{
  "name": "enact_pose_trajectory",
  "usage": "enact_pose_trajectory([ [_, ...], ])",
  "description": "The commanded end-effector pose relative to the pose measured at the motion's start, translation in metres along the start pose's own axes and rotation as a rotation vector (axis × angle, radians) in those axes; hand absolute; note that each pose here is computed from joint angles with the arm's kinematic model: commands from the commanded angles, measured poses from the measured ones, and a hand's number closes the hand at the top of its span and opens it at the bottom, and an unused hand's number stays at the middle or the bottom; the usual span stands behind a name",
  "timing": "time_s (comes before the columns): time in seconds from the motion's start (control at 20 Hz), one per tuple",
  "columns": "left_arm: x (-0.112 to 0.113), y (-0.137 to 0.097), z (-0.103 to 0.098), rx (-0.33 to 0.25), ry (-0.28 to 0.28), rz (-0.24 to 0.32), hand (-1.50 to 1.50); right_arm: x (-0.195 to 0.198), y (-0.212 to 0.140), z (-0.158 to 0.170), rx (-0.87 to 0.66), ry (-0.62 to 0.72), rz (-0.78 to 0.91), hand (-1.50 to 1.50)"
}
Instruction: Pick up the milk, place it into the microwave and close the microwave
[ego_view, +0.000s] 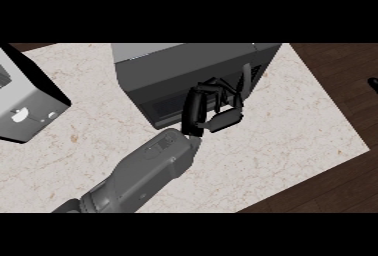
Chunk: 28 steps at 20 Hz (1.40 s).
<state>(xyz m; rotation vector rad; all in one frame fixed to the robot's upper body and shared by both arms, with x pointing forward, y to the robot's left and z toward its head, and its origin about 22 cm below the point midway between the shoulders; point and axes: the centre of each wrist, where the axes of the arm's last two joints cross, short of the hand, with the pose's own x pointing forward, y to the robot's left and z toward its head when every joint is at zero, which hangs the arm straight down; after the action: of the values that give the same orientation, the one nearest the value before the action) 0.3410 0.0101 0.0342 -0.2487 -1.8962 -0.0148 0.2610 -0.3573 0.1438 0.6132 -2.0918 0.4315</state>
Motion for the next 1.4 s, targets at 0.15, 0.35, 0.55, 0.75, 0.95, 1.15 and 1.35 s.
enact_pose_trajectory([
  [0.15, 0.002, 0.008, -0.022, 0.043, 0.009, -0.015, 1.5, 0.007, -0.001, -0.006, 0.044, -0.012, -0.021, -1.5],
  [0.35, 0.003, 0.007, -0.023, 0.037, -0.003, -0.018, 1.5, 0.006, 0.001, -0.006, 0.08, 0.004, -0.055, -1.5],
  [0.55, 0.004, 0.005, -0.024, 0.031, -0.005, -0.004, 1.5, 0.011, 0.0, -0.012, 0.107, 0.004, -0.055, -1.5],
  [0.75, 0.002, 0.006, -0.023, 0.039, -0.006, -0.003, 1.5, 0.011, -0.002, -0.009, 0.114, 0.011, -0.074, -1.5],
  [0.95, 0.001, 0.006, -0.023, 0.032, -0.016, -0.012, 1.5, 0.017, -0.002, -0.014, 0.131, 0.004, -0.073, -1.5],
  [1.15, 0.0, 0.006, -0.021, 0.037, -0.014, 0.0, 1.5, 0.022, -0.007, -0.015, 0.131, 0.002, -0.058, -1.5],
  [1.35, -0.002, 0.008, -0.021, 0.035, -0.02, -0.001, 1.5, 0.027, -0.009, -0.017, 0.15, 0.001, -0.058, -1.5],
])
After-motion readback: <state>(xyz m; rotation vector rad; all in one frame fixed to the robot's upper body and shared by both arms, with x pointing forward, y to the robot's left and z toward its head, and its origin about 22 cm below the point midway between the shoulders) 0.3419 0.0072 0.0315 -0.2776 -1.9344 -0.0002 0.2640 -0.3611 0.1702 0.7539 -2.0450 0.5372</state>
